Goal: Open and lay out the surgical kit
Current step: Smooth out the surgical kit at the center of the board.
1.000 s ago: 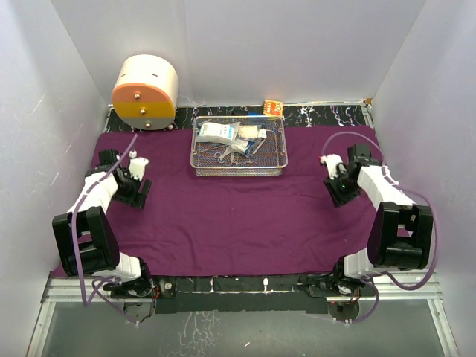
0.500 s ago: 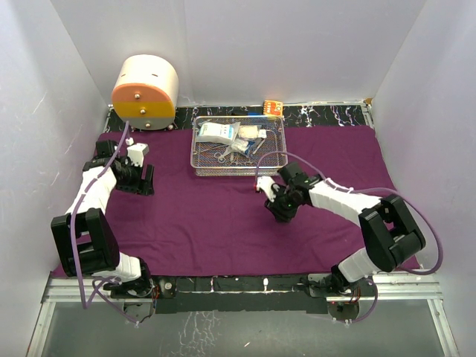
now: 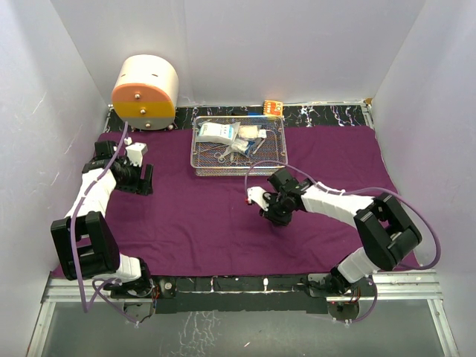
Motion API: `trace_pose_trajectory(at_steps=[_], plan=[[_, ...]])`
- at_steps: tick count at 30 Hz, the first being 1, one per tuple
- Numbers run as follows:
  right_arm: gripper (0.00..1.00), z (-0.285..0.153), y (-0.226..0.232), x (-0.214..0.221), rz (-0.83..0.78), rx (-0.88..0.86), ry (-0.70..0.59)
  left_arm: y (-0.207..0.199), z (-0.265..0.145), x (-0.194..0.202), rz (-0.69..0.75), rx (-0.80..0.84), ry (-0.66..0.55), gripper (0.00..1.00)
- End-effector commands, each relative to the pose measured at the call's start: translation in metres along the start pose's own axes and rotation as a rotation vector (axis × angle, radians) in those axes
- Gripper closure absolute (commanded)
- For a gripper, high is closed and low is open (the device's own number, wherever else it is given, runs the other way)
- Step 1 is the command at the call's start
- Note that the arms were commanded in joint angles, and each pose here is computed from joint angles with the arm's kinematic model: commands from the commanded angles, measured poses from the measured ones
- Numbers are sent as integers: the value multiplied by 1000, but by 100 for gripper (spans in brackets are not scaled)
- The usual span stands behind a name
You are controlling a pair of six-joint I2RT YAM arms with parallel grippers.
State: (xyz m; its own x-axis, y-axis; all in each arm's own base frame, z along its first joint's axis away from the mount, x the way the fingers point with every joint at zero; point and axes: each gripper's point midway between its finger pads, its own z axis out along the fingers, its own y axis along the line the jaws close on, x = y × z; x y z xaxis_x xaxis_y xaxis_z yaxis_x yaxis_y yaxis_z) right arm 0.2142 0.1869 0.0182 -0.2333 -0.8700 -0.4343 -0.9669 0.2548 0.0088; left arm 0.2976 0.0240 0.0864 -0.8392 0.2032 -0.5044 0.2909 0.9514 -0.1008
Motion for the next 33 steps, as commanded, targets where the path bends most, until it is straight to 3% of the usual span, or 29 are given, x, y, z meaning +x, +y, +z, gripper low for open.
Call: trace_pose_trajectory(at_steps=[1,17,26,33], plan=[[82,9,45,40,2,-185,158,2,-7,-2,33,-17,-1,28],[82,-31,7,27,-35,36,192,9,-3,18,96,-56,59,27],[74,-38,10,-70,-21,-53,-131,8,-3,9,67,-54,25,26],[76,-1,13,-104,-53,-74,-188,5,-5,2,40,-55,-12,26]])
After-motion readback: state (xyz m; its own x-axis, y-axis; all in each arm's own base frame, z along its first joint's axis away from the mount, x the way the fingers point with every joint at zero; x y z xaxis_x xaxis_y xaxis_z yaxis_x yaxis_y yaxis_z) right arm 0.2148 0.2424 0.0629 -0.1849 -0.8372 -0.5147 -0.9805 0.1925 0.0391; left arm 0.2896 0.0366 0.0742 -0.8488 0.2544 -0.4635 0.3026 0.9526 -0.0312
